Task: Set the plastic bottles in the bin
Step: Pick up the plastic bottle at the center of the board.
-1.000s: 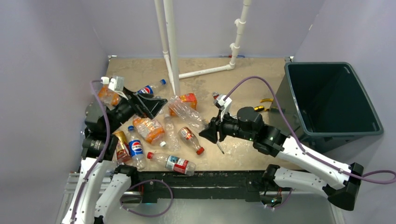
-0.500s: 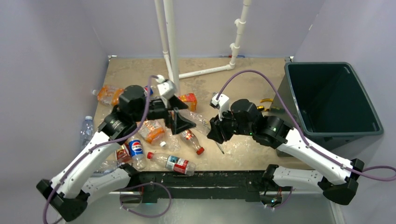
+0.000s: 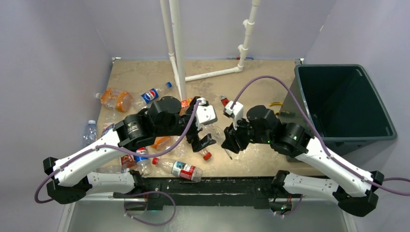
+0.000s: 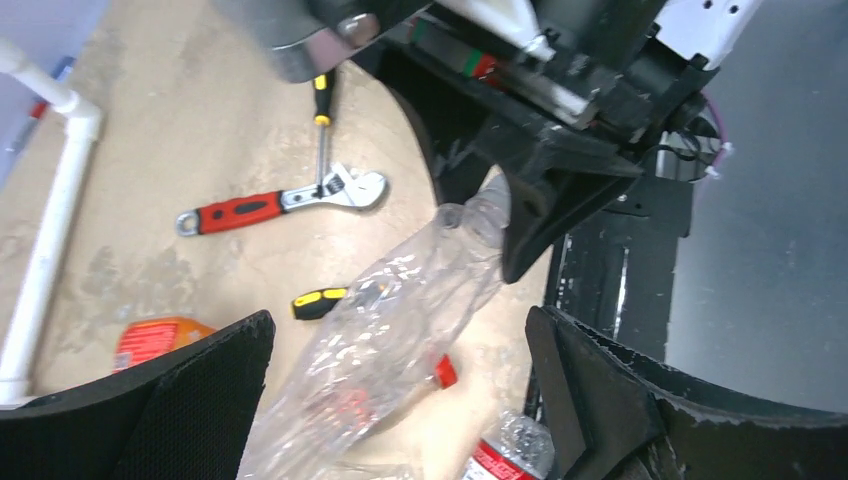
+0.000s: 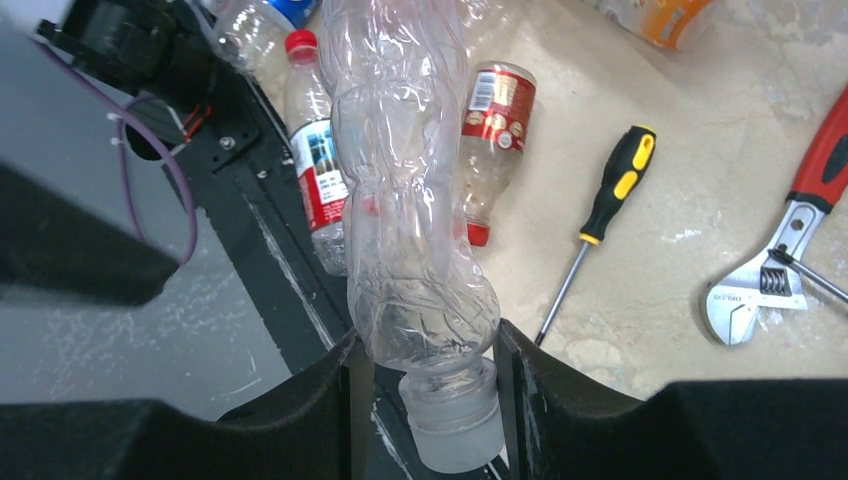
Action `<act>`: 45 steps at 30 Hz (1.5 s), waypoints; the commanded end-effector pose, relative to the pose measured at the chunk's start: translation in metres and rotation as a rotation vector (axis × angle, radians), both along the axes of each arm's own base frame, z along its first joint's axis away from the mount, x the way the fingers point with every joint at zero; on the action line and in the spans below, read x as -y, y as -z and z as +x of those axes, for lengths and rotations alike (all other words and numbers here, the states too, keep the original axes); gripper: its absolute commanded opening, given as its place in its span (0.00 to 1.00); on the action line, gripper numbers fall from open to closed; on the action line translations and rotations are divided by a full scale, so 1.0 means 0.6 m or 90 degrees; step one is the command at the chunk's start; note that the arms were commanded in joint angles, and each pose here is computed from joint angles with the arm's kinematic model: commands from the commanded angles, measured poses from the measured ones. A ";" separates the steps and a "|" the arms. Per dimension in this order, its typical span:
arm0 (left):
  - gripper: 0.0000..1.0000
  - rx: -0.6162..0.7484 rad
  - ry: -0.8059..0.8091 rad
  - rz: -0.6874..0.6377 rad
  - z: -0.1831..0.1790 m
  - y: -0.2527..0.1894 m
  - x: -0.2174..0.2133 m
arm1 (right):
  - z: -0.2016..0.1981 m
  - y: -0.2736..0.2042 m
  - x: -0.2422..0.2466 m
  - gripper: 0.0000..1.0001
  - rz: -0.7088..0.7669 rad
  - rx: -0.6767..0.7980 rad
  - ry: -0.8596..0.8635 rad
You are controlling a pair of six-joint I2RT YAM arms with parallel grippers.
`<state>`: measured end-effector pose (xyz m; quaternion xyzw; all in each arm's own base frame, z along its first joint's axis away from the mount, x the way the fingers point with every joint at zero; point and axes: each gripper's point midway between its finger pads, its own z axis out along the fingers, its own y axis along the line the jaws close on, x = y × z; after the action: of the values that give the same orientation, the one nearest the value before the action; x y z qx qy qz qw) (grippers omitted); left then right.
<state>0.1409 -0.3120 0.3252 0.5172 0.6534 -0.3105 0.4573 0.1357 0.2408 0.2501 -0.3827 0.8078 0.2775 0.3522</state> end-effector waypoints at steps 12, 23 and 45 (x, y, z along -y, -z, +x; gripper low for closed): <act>0.92 0.105 0.048 0.042 0.002 -0.016 -0.023 | -0.015 -0.061 -0.033 0.00 0.057 0.035 -0.083; 0.92 0.098 0.041 0.101 0.007 0.025 -0.038 | -0.018 -0.118 -0.036 0.00 0.078 0.073 -0.112; 0.00 0.058 0.090 0.124 -0.010 0.062 -0.022 | -0.014 -0.154 -0.038 0.00 0.108 0.111 -0.113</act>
<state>0.1340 -0.3017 0.2898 0.6210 0.6193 -0.2563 0.4063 0.1232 0.2481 0.2912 -0.4717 0.7481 0.2904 0.3654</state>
